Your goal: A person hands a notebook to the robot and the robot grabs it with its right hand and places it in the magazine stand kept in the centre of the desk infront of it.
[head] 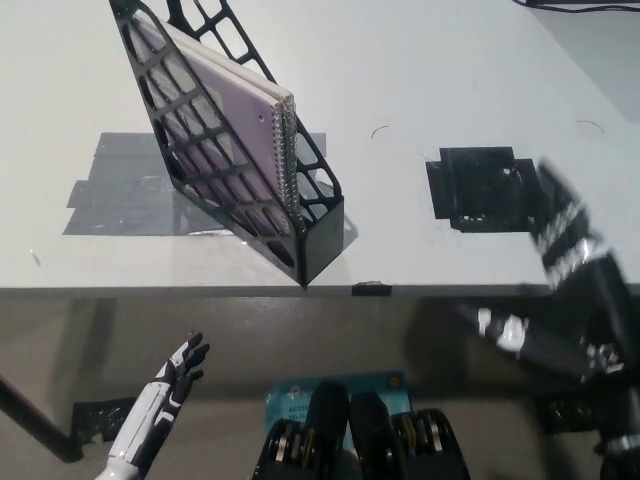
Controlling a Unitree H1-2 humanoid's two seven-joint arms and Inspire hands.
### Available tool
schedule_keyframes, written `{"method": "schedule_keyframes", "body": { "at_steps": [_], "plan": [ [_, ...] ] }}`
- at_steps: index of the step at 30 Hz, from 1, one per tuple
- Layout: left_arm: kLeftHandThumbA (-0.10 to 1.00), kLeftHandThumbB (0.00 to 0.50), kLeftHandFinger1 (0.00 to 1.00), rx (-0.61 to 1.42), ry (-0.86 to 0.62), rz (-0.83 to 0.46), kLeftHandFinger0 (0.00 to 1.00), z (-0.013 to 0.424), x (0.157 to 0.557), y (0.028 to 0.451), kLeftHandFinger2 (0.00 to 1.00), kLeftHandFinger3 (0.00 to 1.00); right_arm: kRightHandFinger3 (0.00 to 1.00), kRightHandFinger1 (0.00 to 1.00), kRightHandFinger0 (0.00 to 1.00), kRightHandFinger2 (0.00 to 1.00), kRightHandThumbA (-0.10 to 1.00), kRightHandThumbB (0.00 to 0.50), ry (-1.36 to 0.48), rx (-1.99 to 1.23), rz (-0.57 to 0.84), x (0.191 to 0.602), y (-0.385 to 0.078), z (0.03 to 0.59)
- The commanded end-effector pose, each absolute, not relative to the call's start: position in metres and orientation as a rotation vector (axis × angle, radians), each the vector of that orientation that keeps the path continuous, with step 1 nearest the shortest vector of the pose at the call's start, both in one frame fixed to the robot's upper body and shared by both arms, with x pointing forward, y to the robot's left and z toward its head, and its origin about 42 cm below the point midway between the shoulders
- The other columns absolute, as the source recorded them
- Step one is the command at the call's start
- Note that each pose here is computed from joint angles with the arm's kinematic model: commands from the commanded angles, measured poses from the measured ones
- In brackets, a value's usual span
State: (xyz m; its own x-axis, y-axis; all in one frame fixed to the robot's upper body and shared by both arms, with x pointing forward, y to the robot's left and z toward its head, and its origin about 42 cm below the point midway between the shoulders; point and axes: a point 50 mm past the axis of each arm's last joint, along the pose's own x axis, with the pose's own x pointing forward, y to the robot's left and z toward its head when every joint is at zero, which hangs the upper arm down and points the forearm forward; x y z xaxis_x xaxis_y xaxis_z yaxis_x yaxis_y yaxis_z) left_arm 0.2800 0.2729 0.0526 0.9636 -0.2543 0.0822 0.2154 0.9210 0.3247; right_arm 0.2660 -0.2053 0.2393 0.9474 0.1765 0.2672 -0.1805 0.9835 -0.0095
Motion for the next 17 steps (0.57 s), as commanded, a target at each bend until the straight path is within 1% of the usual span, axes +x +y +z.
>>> {"method": "schedule_keyframes", "body": {
  "at_steps": [1,2,4,6,8,10,12,15,16,17],
  "plan": [
    [1.00,0.500,1.00,0.297,-0.168,-0.235,0.98,0.057,0.276,0.273,1.00,1.00,1.00,1.00,1.00,1.00,0.96,0.194,-0.182,0.023,0.169,0.255,-0.224,0.188],
    [1.00,0.500,1.00,0.294,-0.166,-0.235,0.98,0.056,0.275,0.273,1.00,1.00,1.00,1.00,1.00,1.00,0.96,0.194,-0.166,0.028,0.163,0.253,-0.227,0.182],
    [1.00,0.500,1.00,0.284,-0.158,-0.228,1.00,0.054,0.276,0.274,1.00,1.00,1.00,1.00,1.00,1.00,0.95,0.167,-0.132,0.030,0.145,0.247,-0.234,0.165],
    [1.00,0.500,1.00,0.277,-0.155,-0.219,1.00,0.053,0.276,0.276,1.00,1.00,1.00,1.00,1.00,1.00,0.93,0.177,-0.120,0.033,0.141,0.245,-0.236,0.154],
    [1.00,0.500,1.00,0.264,-0.147,-0.210,0.99,0.051,0.277,0.277,1.00,1.00,1.00,1.00,1.00,1.00,0.92,0.163,-0.106,0.038,0.154,0.244,-0.235,0.146],
    [1.00,0.500,1.00,0.263,-0.139,-0.205,1.00,0.049,0.275,0.277,1.00,1.00,1.00,1.00,1.00,1.00,0.91,0.163,-0.078,0.038,0.164,0.243,-0.233,0.139],
    [1.00,0.500,1.00,0.266,-0.134,-0.202,1.00,0.048,0.273,0.278,1.00,1.00,1.00,1.00,1.00,1.00,0.91,0.165,-0.051,0.037,0.169,0.243,-0.230,0.134],
    [1.00,0.500,1.00,0.247,-0.125,-0.194,1.00,0.045,0.269,0.280,1.00,1.00,1.00,1.00,1.00,1.00,0.92,0.150,-0.008,0.030,0.183,0.247,-0.225,0.123],
    [1.00,0.500,1.00,0.242,-0.125,-0.193,1.00,0.045,0.268,0.280,1.00,1.00,1.00,1.00,1.00,1.00,0.93,0.164,-0.004,0.021,0.184,0.247,-0.224,0.122],
    [1.00,0.500,1.00,0.242,-0.125,-0.193,1.00,0.045,0.268,0.280,1.00,1.00,1.00,1.00,1.00,1.00,0.93,0.164,-0.004,0.021,0.184,0.247,-0.224,0.122]
  ]
}}
